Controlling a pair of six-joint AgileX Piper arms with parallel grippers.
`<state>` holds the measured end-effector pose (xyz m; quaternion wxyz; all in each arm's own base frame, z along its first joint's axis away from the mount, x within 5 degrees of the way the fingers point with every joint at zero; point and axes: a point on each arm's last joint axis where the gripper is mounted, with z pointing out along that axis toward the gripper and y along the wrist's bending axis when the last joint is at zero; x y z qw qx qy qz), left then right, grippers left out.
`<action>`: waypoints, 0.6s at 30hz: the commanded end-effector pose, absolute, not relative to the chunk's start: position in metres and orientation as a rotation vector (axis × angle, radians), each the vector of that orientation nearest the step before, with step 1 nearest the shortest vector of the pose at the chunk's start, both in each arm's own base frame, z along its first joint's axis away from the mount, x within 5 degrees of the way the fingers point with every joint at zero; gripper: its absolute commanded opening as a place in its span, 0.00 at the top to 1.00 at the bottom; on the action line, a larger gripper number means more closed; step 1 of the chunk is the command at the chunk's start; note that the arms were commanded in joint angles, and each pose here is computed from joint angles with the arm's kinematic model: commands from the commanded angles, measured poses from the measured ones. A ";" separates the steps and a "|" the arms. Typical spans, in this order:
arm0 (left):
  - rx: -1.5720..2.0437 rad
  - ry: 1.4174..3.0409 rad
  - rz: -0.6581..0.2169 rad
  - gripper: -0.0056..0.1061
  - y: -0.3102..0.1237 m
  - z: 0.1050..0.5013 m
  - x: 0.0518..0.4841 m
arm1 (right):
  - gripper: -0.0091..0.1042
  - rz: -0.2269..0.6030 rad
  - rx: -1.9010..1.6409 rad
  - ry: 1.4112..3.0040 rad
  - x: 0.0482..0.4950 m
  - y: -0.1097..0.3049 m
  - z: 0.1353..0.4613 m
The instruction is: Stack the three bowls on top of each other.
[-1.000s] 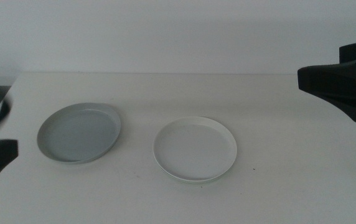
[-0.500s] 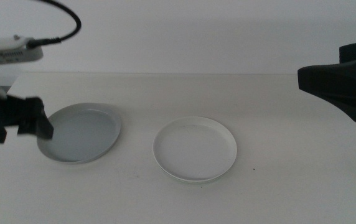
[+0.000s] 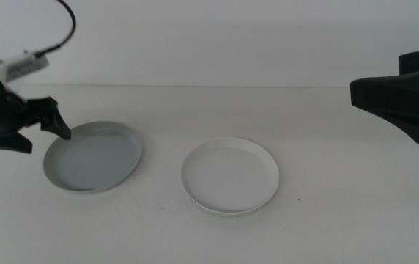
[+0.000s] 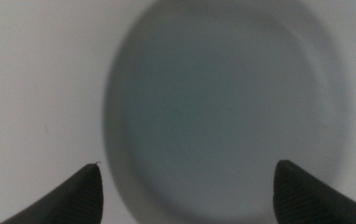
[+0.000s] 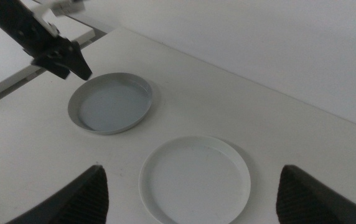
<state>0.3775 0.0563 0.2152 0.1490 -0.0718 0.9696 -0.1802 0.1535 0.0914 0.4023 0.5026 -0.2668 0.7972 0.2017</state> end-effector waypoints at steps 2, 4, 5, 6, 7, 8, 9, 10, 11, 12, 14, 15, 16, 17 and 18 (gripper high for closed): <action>-0.209 2.749 -0.457 0.11 0.065 0.194 0.392 | 0.22 0.485 -0.633 1.921 0.153 0.090 0.403; -0.218 2.745 -0.416 0.11 0.068 0.182 0.397 | 0.22 0.485 -0.633 1.921 0.153 0.090 0.403; -0.223 2.749 -0.410 0.11 0.069 0.177 0.399 | 0.22 0.485 -0.632 1.919 0.153 0.090 0.403; -0.225 2.749 -0.398 0.11 0.070 0.173 0.400 | 0.22 0.485 -0.632 1.919 0.153 0.090 0.403; -0.225 2.751 -0.389 0.11 0.071 0.170 0.401 | 0.22 0.485 -0.632 1.919 0.153 0.090 0.403; -0.229 2.757 -0.389 0.11 0.071 0.166 0.402 | 0.22 0.485 -0.632 1.919 0.153 0.090 0.403; -0.235 2.757 -0.391 0.11 0.072 0.164 0.402 | 0.22 0.485 -0.632 1.919 0.153 0.090 0.403; -0.238 2.765 -0.394 0.11 0.072 0.160 0.403 | 0.22 0.485 -0.632 1.919 0.153 0.090 0.403; -0.243 2.772 -0.399 0.12 0.072 0.157 0.403 | 0.22 0.485 -0.632 1.919 0.153 0.090 0.403; -0.237 2.778 -0.400 0.13 0.072 0.154 0.403 | 0.22 0.485 -0.632 1.919 0.153 0.090 0.403; -0.241 2.796 -0.404 0.16 0.072 0.146 0.404 | 0.22 0.485 -0.632 1.919 0.153 0.090 0.403; -0.246 2.806 -0.409 0.18 0.072 0.143 0.404 | 0.22 0.485 -0.632 1.919 0.153 0.090 0.403; -0.250 2.815 -0.417 0.20 0.072 0.140 0.404 | 0.22 0.485 -0.632 1.919 0.153 0.090 0.403; -0.254 2.818 -0.420 0.23 0.072 0.137 0.404 | 0.22 0.485 -0.632 1.919 0.153 0.090 0.403; -0.256 2.823 -0.426 0.26 0.071 0.136 0.404 | 0.22 0.485 -0.632 1.919 0.153 0.090 0.403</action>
